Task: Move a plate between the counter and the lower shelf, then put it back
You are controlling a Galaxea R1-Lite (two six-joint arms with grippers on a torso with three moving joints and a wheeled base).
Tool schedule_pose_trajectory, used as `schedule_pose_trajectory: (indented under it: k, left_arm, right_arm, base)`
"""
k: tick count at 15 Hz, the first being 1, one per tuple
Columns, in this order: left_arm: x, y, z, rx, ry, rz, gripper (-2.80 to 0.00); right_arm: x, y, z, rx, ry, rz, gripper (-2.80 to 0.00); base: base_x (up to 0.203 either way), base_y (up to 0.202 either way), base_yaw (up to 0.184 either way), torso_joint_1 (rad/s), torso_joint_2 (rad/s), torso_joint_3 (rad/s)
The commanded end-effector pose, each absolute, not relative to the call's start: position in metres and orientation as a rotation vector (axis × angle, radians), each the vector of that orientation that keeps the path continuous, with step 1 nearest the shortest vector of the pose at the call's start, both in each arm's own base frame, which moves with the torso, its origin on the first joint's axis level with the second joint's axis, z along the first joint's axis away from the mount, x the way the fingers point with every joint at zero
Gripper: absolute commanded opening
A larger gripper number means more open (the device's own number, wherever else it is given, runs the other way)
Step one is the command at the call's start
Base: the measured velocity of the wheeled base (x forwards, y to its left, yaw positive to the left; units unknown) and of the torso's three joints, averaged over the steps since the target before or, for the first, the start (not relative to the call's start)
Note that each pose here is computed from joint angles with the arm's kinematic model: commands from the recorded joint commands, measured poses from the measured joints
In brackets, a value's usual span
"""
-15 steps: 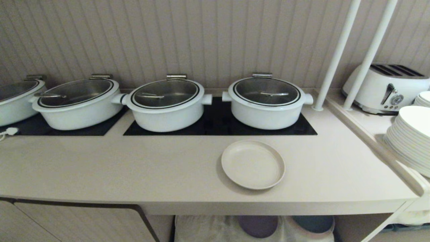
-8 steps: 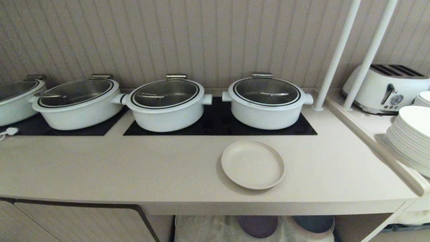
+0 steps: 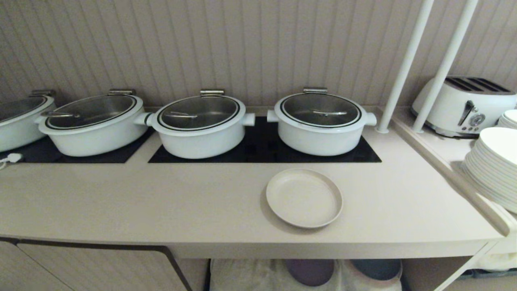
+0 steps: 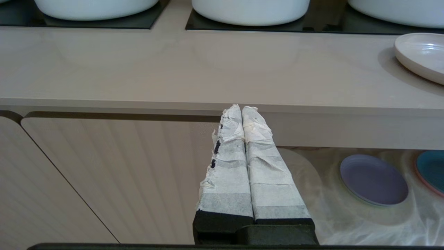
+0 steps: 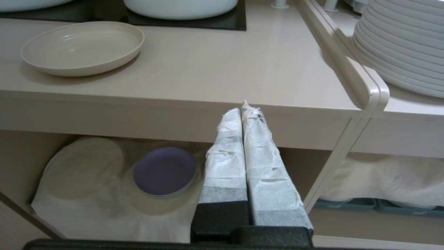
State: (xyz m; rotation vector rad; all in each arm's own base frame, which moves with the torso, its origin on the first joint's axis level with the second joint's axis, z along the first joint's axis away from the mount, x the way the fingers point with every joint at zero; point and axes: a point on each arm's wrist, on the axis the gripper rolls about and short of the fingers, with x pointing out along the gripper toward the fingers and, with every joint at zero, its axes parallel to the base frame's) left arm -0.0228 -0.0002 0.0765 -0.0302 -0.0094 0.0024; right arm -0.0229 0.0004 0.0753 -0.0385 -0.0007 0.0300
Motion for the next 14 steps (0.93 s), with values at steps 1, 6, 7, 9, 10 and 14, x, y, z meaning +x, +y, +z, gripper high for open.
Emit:
schedule_pose_trajectory:
  k: [1,6,7,9,10,14]
  left_arm:
    - [-0.0228,-0.0002,0.0764,-0.031,-0.009,0.003,-2.80]
    - [-0.0229,-0.0002,0.0768,-0.031,-0.010,0.003,-2.80]
    - [-0.0229,-0.0002,0.0768,-0.031,-0.011,0.003,-2.80]
    - [-0.0229,-0.0002,0.0766,-0.031,-0.010,0.003,-2.80]
    - [-0.0228,-0.0002,0.0764,-0.031,-0.009,0.003,-2.80]
    - [-0.0228,-0.0002,0.0764,-0.031,-0.009,0.003,-2.80]
  right_arm:
    - [-0.0228,0.0004,0.0753,-0.038,0.001,0.031,-2.80]
    - [-0.0228,0.0004,0.0755,-0.037,-0.001,0.031,-2.80]
    - [-0.0229,0.0004,0.0756,-0.034,0.001,0.031,-2.80]
    - [-0.0229,0.0004,0.0758,-0.035,-0.001,0.031,-2.80]
    - [-0.0228,0.0004,0.0753,-0.031,0.001,0.032,-2.80]
    - [-0.0228,0.0004,0.0753,-0.028,0.001,0.031,-2.80]
  base:
    - [0.000,0.000,0.000,0.000,0.00,0.000]
    - [0.000,0.000,0.000,0.000,0.00,0.000]
    - [0.000,0.000,0.000,0.000,0.00,0.000]
    - [0.000,0.000,0.000,0.000,0.00,0.000]
    - [0.000,0.000,0.000,0.000,0.00,0.000]
    - [0.000,0.000,0.000,0.000,0.00,0.000]
